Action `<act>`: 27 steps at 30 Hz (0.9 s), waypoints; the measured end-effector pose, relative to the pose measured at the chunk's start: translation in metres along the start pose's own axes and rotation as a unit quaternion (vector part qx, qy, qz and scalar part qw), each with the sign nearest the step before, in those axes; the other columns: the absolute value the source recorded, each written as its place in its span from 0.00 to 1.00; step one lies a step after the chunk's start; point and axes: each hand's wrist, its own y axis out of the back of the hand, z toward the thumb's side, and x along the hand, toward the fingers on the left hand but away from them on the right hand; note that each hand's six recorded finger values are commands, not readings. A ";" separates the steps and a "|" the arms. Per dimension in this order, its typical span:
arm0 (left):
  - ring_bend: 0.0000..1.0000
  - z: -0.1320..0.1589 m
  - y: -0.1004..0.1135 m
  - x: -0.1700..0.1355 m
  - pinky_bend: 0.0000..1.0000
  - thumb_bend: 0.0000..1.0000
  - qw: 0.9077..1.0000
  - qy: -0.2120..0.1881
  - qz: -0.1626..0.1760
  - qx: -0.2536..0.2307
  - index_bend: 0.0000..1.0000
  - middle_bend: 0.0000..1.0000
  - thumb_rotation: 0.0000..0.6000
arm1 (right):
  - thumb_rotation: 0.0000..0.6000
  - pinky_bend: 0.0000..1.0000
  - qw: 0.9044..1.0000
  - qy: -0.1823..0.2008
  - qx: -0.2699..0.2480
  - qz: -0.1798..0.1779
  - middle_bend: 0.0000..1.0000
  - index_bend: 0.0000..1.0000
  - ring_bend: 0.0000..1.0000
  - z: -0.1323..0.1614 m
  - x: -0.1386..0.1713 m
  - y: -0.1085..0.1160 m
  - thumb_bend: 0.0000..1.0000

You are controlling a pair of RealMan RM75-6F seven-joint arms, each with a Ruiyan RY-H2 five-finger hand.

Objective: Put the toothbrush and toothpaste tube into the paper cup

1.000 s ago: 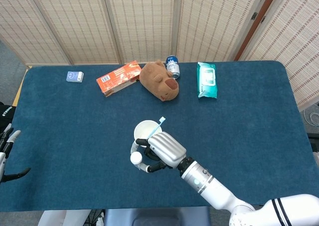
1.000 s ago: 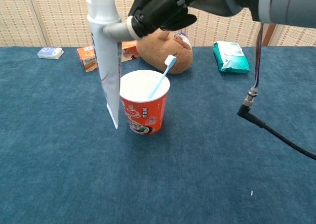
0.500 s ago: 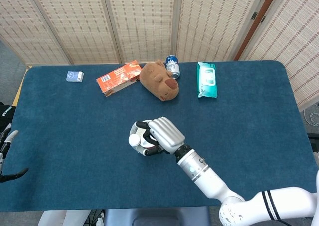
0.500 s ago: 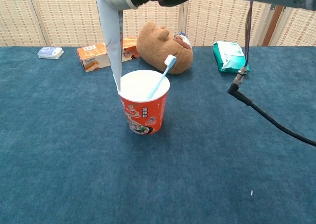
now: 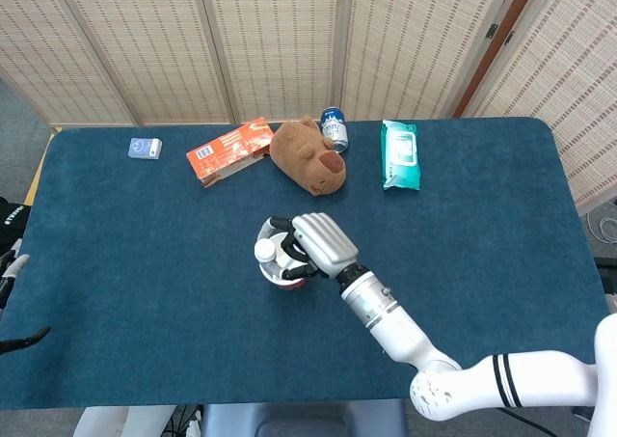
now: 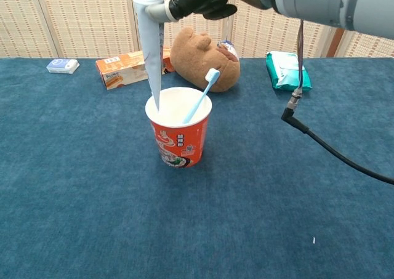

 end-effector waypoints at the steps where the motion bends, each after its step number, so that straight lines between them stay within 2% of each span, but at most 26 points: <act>1: 0.00 0.000 0.000 0.000 0.00 0.00 1.000 0.000 0.000 0.000 0.00 0.00 1.00 | 1.00 1.00 1.000 -0.002 -0.001 -0.001 1.00 0.69 1.00 -0.002 -0.001 0.000 0.44; 27: 0.00 -0.008 -0.004 -0.001 0.00 0.00 1.000 0.008 -0.005 -0.001 0.00 0.00 1.00 | 1.00 1.00 0.999 -0.042 -0.009 0.016 1.00 0.69 1.00 -0.044 -0.018 -0.017 0.44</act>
